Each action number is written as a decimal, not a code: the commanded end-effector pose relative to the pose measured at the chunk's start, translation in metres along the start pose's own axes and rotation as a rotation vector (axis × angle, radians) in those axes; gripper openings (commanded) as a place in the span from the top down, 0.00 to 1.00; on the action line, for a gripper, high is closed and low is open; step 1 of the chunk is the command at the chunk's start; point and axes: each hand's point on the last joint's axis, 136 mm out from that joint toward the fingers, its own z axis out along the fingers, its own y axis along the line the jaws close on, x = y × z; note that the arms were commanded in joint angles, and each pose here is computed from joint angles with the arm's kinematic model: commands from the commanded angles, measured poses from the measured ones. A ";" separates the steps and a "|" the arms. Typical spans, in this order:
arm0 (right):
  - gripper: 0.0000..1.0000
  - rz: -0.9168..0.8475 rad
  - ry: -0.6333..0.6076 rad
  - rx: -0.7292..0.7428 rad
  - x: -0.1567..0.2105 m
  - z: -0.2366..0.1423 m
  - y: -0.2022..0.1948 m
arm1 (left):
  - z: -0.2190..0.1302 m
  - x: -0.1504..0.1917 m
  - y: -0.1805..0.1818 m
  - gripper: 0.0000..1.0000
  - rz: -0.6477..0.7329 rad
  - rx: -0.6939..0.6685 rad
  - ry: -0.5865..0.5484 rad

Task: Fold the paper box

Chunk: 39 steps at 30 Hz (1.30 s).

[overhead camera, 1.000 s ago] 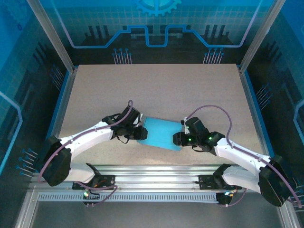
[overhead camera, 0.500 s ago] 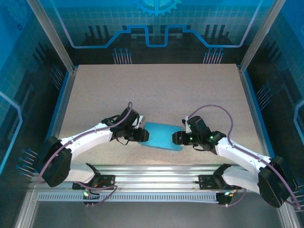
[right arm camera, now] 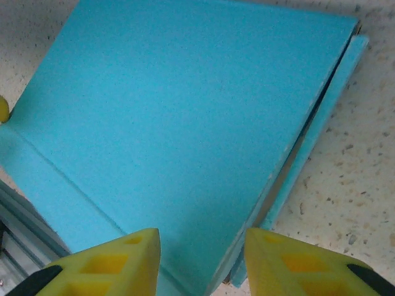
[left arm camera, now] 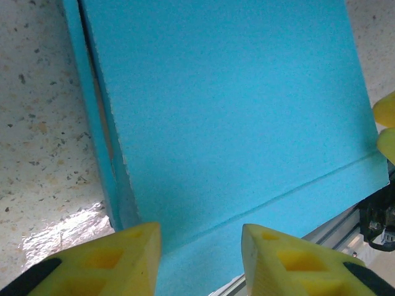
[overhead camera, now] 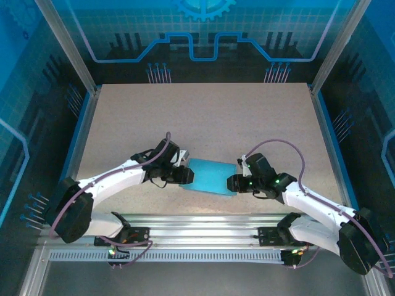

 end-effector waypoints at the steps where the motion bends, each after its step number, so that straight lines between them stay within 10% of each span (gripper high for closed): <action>1: 0.58 0.022 0.023 -0.037 0.006 0.001 0.004 | 0.005 0.003 0.005 0.59 -0.022 -0.016 0.033; 39: 0.77 -0.014 0.035 0.073 -0.013 0.036 -0.007 | 0.025 0.000 0.018 0.60 -0.064 -0.085 0.039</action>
